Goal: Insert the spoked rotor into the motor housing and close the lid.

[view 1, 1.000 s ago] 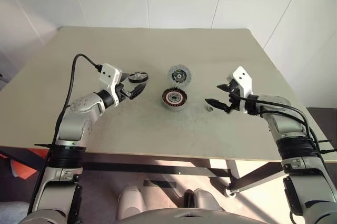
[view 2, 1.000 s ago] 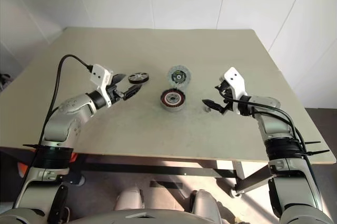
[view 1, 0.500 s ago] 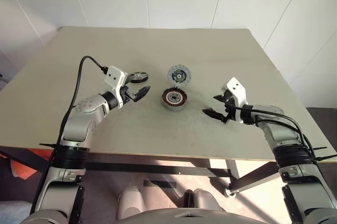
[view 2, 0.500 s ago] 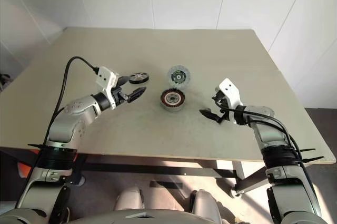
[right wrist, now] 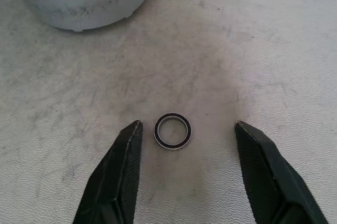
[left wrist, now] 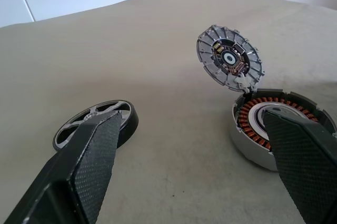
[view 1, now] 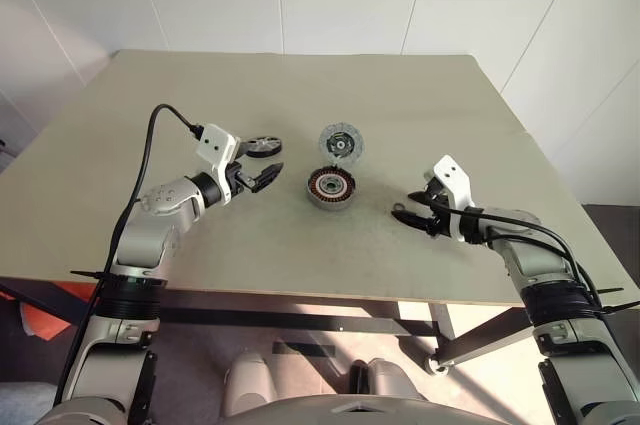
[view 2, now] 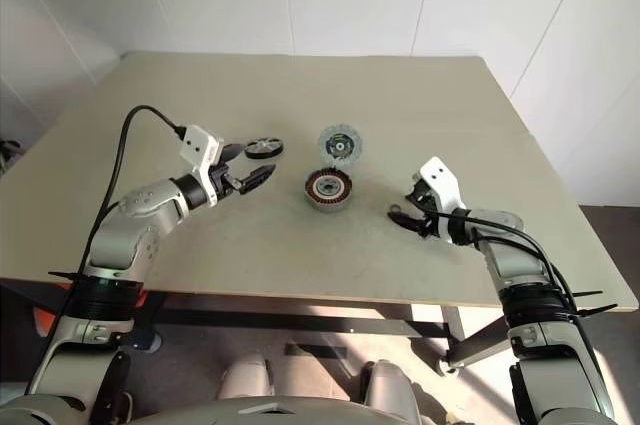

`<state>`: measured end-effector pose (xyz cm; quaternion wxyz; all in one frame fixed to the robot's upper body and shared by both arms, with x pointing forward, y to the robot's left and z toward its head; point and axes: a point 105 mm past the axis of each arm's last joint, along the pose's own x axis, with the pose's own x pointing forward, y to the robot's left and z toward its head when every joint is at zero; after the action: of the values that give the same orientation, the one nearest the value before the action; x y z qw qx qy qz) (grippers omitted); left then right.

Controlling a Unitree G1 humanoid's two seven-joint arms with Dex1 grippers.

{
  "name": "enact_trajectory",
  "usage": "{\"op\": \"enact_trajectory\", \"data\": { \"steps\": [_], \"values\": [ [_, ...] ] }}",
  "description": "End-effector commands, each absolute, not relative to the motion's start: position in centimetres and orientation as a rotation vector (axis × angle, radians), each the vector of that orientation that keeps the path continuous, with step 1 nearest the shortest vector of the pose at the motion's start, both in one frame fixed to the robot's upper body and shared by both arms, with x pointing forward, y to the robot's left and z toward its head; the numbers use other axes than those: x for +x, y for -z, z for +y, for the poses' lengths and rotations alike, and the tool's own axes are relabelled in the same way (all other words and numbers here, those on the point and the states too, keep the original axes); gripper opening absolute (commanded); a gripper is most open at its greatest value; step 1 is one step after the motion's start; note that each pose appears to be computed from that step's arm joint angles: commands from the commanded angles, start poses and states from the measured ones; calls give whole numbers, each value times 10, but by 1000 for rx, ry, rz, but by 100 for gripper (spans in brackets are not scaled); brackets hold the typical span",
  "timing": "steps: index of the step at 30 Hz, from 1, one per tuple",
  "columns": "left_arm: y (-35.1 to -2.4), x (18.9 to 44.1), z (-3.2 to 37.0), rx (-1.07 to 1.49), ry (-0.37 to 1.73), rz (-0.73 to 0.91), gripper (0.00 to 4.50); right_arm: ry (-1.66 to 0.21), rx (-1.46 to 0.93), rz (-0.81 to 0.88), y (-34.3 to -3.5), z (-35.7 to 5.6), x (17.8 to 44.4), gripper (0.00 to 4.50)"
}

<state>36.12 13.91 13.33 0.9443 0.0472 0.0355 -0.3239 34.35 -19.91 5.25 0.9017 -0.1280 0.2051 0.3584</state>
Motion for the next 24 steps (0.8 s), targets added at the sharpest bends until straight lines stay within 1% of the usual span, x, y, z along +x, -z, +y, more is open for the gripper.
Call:
{"op": "enact_trajectory", "data": {
  "steps": [1,3,5,8,12,14,16,18,21,24],
  "values": [
    [-150,364,138,128,665,20,450,-719,-275,421,-56,-205,346,273],
    [-150,364,139,129,664,19,450,-716,-275,420,-56,-205,347,236],
    [-151,364,139,132,661,18,450,-716,-276,418,-57,-205,347,172],
    [-151,365,141,134,655,17,450,-710,-289,411,-58,-205,349,64],
    [-152,366,143,135,649,16,450,-693,-317,388,-63,-205,355,60],
    [-152,366,144,135,647,16,450,-688,-331,361,-69,-203,359,60],
    [-151,366,145,134,644,19,450,-695,-340,311,-82,-195,364,60],
    [-148,368,151,135,628,32,450,-714,-344,257,-98,-184,368,60],
    [-139,369,161,150,603,68,450,-783,-332,182,-120,-157,369,60],
    [-130,368,169,170,584,98,450,-871,-308,141,-130,-126,364,60]
  ]
}}
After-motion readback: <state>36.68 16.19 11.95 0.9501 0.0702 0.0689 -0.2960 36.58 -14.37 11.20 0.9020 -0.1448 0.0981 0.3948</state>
